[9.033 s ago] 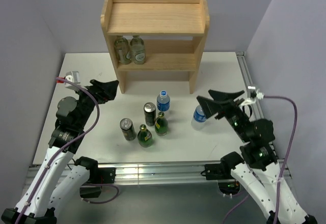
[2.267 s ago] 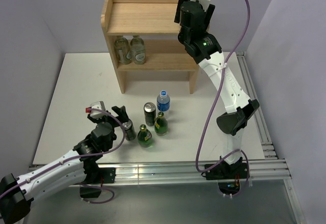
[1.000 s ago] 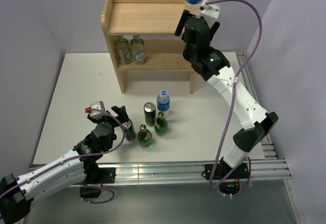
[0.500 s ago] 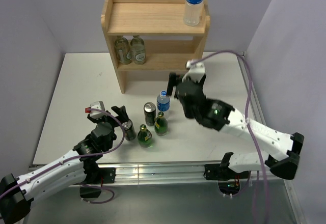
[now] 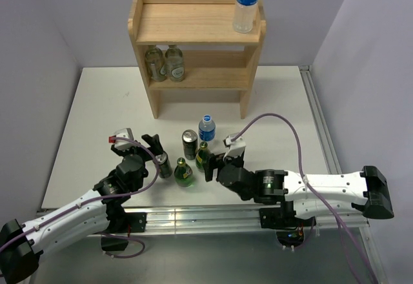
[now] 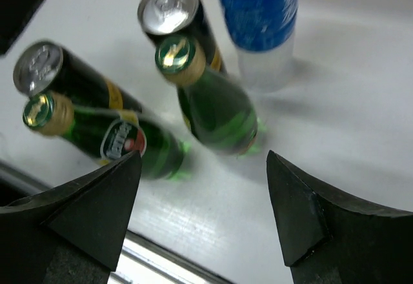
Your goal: Place and organize the beverage onto the shelf
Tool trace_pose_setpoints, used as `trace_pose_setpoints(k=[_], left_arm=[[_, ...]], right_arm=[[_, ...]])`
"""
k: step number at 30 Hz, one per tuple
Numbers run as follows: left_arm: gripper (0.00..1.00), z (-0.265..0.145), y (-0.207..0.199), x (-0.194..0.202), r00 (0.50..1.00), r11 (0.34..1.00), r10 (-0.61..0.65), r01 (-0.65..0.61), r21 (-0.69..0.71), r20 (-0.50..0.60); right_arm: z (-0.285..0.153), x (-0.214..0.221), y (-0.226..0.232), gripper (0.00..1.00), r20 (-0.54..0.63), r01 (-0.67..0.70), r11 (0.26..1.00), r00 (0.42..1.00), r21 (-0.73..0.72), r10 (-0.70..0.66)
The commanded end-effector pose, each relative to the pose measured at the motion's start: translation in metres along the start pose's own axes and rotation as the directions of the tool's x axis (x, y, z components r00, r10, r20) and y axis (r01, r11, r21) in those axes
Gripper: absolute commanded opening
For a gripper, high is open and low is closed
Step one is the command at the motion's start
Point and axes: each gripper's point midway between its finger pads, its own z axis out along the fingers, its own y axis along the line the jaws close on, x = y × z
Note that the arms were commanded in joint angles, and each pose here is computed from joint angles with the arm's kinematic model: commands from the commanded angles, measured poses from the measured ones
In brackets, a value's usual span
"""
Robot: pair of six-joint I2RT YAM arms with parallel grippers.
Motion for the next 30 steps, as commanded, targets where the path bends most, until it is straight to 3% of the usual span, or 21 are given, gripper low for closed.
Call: trace_pose_setpoints(k=[1, 6, 12, 19, 30], left_arm=[[0.94, 0.001, -0.004, -0.004, 1.0, 1.0, -0.022, 0.022, 0.005, 0.007], [0.94, 0.002, -0.005, -0.004, 1.0, 1.0, -0.017, 0.017, 0.002, 0.003], [0.94, 0.001, -0.004, -0.004, 1.0, 1.0, -0.022, 0.022, 0.005, 0.005], [0.94, 0.001, -0.005, -0.003, 1.0, 1.0, -0.018, 0.018, 0.008, 0.001], [0.94, 0.003, -0.007, -0.002, 1.0, 1.0, -0.009, 0.009, 0.009, -0.004]], right_arm=[[-0.004, 0.015, 0.006, 0.85, 0.023, -0.117, 0.993, 0.993, -0.016, 0.118], [0.009, 0.048, 0.006, 0.86, -0.003, -0.146, 0.989, 0.989, -0.016, 0.146], [0.038, 0.079, 0.011, 0.88, 0.007, -0.064, 0.997, 0.998, 0.049, 0.064], [0.066, 0.086, 0.017, 0.94, 0.064, -0.007, 0.994, 0.998, 0.111, 0.0], [0.105, 0.086, -0.008, 0.94, 0.139, -0.016, 0.978, 0.99, 0.208, -0.013]])
